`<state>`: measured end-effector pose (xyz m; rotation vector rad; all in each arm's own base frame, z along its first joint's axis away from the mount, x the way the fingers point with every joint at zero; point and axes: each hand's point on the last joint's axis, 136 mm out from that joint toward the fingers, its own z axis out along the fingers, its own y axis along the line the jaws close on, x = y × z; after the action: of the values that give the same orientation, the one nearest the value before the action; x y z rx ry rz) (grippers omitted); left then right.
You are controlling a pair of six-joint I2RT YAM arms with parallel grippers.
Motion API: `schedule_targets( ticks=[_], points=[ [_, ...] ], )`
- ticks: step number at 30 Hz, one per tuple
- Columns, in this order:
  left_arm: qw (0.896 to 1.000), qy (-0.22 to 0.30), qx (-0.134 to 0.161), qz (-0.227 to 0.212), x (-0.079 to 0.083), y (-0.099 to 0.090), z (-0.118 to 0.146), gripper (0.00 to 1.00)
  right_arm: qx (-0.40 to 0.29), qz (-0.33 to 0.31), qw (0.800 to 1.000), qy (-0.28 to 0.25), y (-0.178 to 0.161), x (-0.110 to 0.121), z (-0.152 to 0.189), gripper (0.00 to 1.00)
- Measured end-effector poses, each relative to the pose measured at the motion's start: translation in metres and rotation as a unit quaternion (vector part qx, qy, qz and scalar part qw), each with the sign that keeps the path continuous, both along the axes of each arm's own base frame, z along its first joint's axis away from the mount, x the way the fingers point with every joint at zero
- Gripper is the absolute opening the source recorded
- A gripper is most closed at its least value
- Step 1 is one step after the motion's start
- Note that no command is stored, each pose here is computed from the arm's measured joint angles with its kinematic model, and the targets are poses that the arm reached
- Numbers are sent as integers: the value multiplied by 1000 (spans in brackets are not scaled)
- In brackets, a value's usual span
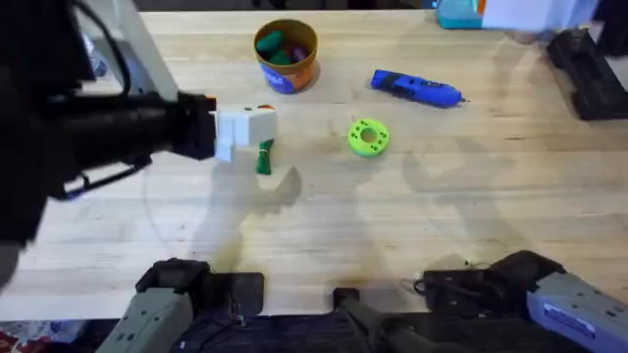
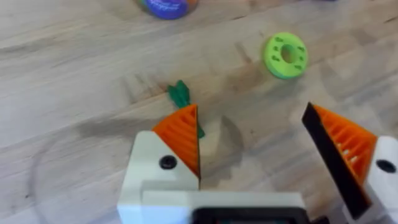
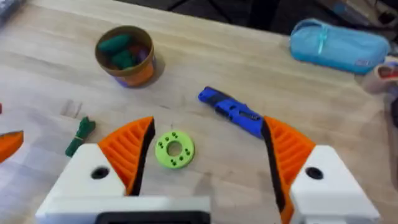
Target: Pick up the gripper from the table and insert it into the empty holder that is missing its gripper. Then pick up a screw, insert it into the mounting hole, and use the screwdriver to tighten it. Finally, clean up the table by picking up the vegetable and placing it into the bucket.
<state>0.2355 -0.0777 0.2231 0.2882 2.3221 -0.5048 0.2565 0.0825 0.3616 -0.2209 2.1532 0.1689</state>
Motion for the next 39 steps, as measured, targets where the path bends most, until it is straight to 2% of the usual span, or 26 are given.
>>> schedule_targets(
  ticks=[4,7,11,14,18,24,39],
  points=[
    [998,50,27,17,10,10,-15,986,4,-13,999,32,-6,-14,-34,991],
    [993,108,44,15,15,10,-42,986,2,-21,998,62,-9,-21,-65,991],
    [976,202,80,-5,19,4,-92,986,6,-32,996,87,-12,-29,-87,991],
    [965,238,105,-13,28,2,-122,986,14,-41,995,95,-15,-37,-91,991],
    [959,254,123,-10,43,4,-147,986,22,-40,993,111,-15,-46,-100,991],
    [954,266,135,-6,55,6,-172,986,12,-36,986,165,-13,-53,-140,991],
    [954,266,135,-6,57,6,-174,986,11,-35,985,168,-12,-53,-143,991]
  ],
)
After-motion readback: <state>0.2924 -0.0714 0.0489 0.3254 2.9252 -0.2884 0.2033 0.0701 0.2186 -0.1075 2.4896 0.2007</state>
